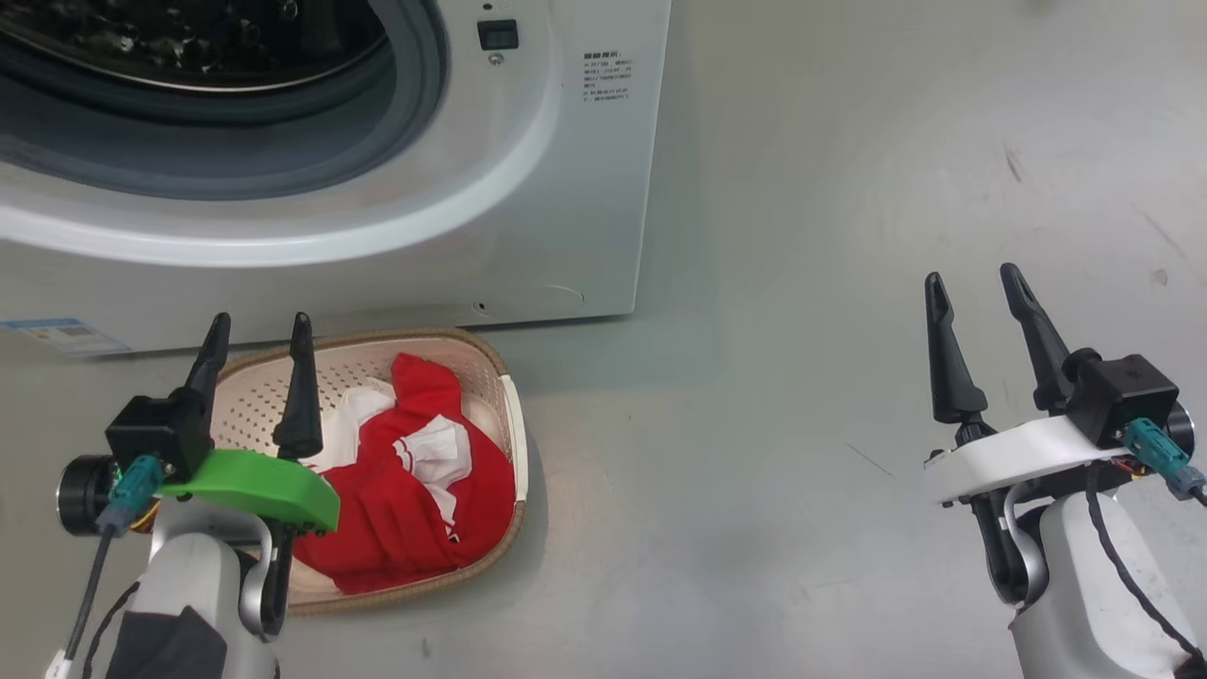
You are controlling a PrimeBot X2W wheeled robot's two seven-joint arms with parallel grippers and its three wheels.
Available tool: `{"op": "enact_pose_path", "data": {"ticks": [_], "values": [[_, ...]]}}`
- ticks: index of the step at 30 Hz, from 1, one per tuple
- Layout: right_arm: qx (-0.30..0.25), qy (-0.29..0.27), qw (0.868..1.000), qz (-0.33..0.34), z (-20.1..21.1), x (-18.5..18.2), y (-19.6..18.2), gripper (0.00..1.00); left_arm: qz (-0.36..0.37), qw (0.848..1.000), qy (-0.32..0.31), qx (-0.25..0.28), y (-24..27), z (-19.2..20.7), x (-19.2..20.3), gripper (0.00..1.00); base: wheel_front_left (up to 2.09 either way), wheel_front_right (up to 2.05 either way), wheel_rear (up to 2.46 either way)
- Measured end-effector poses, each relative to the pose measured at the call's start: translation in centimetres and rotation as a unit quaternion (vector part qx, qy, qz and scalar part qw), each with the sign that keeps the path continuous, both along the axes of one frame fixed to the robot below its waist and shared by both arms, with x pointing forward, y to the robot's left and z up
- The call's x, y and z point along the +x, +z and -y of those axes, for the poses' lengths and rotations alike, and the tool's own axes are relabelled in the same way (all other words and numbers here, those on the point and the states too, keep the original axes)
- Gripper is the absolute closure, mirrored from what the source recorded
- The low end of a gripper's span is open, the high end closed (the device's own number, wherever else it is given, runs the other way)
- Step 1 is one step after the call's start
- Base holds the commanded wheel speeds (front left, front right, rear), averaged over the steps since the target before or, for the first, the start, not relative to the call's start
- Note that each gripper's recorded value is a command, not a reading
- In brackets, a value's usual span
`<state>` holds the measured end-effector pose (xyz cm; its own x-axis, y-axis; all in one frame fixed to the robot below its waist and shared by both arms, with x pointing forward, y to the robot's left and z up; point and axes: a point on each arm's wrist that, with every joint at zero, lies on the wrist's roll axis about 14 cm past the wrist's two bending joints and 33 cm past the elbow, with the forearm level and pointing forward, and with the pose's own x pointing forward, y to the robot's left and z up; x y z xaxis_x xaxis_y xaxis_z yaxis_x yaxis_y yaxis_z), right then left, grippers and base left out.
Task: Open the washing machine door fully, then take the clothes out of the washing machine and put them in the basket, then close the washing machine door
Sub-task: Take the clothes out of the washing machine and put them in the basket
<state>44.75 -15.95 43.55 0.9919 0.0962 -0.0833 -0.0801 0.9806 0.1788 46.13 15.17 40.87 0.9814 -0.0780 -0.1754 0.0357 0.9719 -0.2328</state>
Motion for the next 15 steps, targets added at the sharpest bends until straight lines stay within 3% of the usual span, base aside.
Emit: {"op": "enact_pose_path", "data": {"ticks": [15], "values": [[0.000, -0.002, 0.999, 0.042, 0.0, -4.2, 4.2, 0.00, 0.070, 0.997, 0.036, 0.026, 5.8, -2.2, -5.6, 0.00, 0.00, 0.00, 0.00]]}}
